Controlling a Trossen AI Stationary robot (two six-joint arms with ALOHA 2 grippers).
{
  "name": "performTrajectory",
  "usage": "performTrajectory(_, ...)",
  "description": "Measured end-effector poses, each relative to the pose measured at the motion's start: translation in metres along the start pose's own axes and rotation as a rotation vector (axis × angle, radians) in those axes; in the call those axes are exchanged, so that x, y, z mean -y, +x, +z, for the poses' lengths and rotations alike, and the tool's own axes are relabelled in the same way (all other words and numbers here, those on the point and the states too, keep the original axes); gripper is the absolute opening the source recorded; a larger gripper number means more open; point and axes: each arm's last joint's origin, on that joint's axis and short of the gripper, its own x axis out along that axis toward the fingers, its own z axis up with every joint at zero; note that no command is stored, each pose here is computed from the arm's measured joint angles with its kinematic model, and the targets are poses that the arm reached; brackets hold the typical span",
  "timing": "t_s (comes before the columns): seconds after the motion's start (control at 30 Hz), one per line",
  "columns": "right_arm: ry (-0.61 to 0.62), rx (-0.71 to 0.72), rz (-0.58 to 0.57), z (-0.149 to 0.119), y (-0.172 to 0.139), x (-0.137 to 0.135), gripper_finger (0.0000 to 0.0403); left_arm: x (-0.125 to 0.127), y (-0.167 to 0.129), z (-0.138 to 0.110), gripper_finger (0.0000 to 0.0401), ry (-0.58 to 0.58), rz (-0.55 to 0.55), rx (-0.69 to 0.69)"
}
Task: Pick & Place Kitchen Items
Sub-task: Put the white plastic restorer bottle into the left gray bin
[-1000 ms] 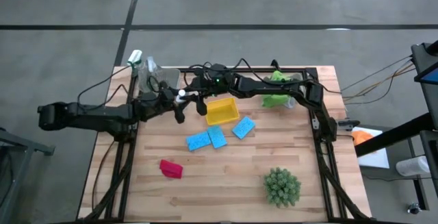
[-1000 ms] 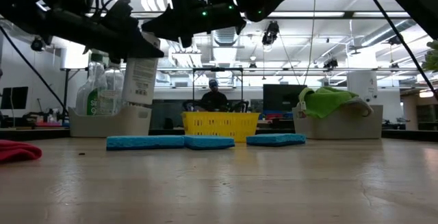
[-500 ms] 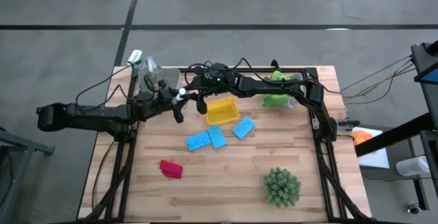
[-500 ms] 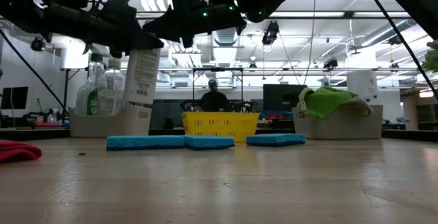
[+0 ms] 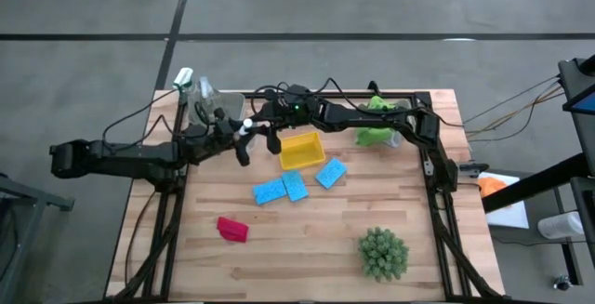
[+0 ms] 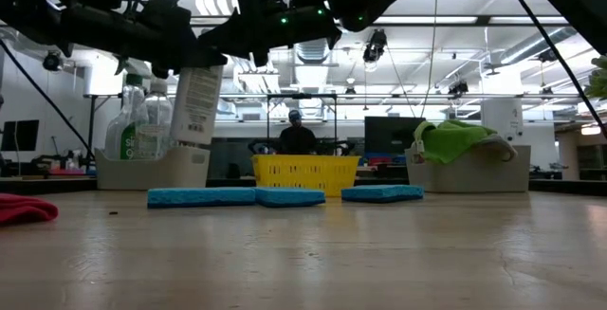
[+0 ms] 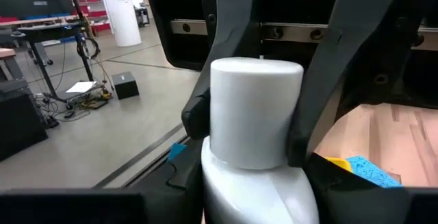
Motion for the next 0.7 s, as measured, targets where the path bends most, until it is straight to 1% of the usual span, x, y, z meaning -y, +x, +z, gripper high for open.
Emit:
performTrajectory(0.07, 0.000, 0.007, -0.002, 0.001, 0.000, 0.000, 0.0105, 0.000, 0.000, 0.000, 0.0123, 0.001, 0.006, 0.000)
performTrajectory(0.1, 0.001, 0.009, -0.003, 0.002, 0.000, 0.000, 0.0111, 0.000, 0.000, 0.000, 0.0122, 0.005, 0.006, 0.000)
performTrajectory(0.13, 0.005, 0.012, -0.003, 0.003, 0.000, 0.000, 0.0125, 0.000, 0.000, 0.000, 0.0122, 0.009, 0.006, 0.000)
performTrajectory(0.33, 0.004, 0.051, -0.030, 0.016, 0.000, 0.001, 0.0263, -0.002, 0.000, -0.001, 0.0122, 0.017, 0.042, -0.007)
performTrajectory(0.43, -0.015, 0.094, -0.033, 0.024, -0.001, 0.001, 0.0313, -0.002, 0.000, -0.001, 0.0128, 0.016, 0.073, -0.008)
performTrajectory(0.5, -0.030, 0.138, -0.037, 0.029, -0.002, 0.001, 0.0331, -0.003, -0.001, -0.002, 0.0129, 0.016, 0.086, -0.008)
performTrajectory(0.57, -0.049, 0.192, -0.029, 0.032, -0.003, 0.001, 0.0338, -0.003, -0.001, -0.002, 0.0126, 0.017, 0.094, -0.010)
performTrajectory(0.7, -0.103, 0.335, 0.054, 0.035, -0.006, -0.004, 0.0341, -0.003, -0.001, -0.001, 0.0122, 0.014, 0.098, -0.002)
